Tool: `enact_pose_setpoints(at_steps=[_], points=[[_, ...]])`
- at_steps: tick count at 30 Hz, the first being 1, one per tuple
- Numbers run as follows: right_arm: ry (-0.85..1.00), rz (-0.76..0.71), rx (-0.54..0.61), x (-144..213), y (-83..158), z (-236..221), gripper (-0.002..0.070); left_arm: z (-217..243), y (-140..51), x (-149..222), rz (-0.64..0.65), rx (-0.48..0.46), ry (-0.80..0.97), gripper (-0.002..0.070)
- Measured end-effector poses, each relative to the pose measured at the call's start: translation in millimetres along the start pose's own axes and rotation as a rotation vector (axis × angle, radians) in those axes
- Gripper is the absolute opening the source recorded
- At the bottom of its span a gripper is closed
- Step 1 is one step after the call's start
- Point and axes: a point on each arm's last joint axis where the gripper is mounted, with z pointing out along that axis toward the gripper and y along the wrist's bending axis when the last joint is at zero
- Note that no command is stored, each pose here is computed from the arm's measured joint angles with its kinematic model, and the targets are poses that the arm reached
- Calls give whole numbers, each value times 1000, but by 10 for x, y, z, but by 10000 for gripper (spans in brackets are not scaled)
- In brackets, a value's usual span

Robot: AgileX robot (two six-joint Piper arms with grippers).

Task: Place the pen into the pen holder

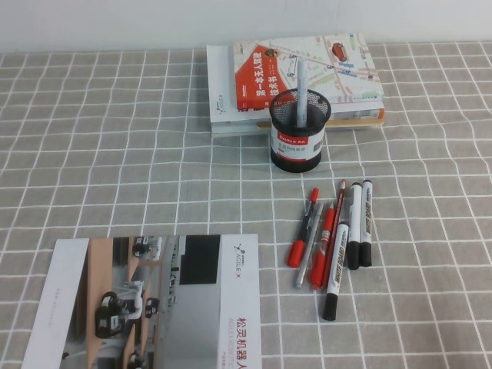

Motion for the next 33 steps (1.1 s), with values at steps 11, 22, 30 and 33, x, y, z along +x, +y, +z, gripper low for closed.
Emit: enact_pose_setpoints(at_steps=[11,22,30,33], points=[[120,102,148,240,-77,-86,-13,0,0,0,0,0,0,-3],[172,49,169,285,-95,-95,-13,0,0,0,0,0,0,-3],[174,27,169,285,-96,-95,-13,0,0,0,0,0,0,-3],[174,27,169,285,-96,-95,-12,0,0,0,0,0,0,-3]])
